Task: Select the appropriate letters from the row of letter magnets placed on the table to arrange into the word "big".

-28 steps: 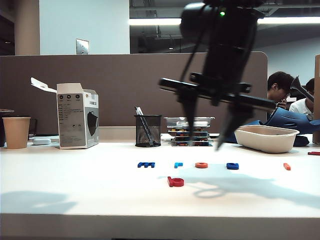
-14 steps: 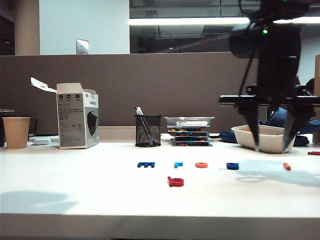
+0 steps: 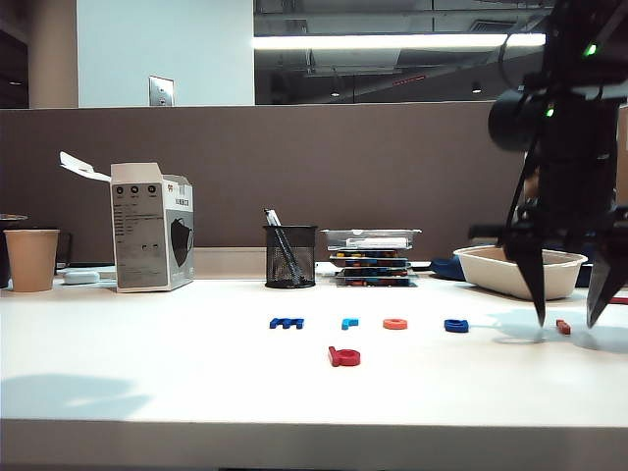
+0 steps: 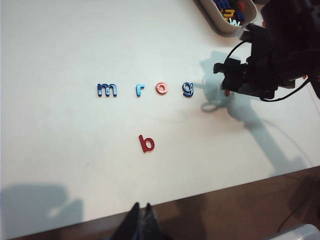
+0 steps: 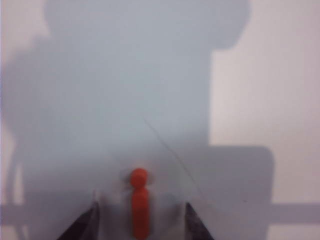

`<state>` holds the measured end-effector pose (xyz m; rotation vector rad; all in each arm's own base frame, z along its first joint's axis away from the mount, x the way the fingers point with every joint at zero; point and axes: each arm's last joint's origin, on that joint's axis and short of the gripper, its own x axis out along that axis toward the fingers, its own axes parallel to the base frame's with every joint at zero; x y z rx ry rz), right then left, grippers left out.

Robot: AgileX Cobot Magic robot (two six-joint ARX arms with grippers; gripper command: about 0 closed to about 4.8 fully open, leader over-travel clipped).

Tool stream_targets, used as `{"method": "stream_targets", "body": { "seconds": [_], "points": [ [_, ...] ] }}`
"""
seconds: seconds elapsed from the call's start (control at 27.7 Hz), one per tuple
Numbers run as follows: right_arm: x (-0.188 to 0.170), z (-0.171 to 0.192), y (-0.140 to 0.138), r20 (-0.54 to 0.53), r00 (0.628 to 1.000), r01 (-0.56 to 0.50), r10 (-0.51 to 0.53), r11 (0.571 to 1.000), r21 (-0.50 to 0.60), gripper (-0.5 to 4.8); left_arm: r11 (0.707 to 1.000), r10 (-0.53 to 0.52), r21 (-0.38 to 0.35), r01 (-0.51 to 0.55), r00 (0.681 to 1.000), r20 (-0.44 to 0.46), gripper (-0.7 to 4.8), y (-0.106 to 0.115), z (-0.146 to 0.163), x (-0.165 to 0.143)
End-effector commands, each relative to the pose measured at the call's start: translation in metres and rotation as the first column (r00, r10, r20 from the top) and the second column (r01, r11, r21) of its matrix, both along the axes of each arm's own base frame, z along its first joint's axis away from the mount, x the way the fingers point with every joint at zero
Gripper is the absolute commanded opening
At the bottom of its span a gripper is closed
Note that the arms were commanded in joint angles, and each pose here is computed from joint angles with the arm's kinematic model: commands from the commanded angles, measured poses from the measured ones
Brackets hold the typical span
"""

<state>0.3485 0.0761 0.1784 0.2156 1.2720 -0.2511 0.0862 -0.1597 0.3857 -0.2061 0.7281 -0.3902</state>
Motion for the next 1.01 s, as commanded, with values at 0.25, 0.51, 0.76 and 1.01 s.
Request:
{"method": "stream_targets", "body": {
  "seconds": [0.25, 0.51, 0.76, 1.01],
  "points": [
    [0.002, -0.020, 0.002, -0.073, 0.997, -0.011, 0.011, 1.000, 0.006, 2.06, 1.000, 0.002, -0.004, -0.002, 1.000, 0.011, -0.05, 0.001, 0.002, 0.000],
    [-0.002, -0.020, 0.001, -0.120, 0.992, -0.034, 0.034, 0.999, 0.001, 1.75, 1.000, 0.002, -0.005, -0.002, 1.000, 0.012, -0.05, 0.001, 0.002, 0.000],
    [-0.005, -0.021, 0.000, -0.152, 0.988, -0.037, 0.037, 0.999, 0.001, 0.89, 1.000, 0.002, -0.005, -0.002, 1.000, 0.012, -0.05, 0.001, 0.002, 0.000],
    [-0.005, -0.020, 0.000, -0.151, 0.987, -0.057, 0.056, 0.998, -0.001, -0.06, 1.000, 0.002, -0.005, -0.002, 1.000, 0.012, -0.05, 0.001, 0.002, 0.000]
  ]
}}
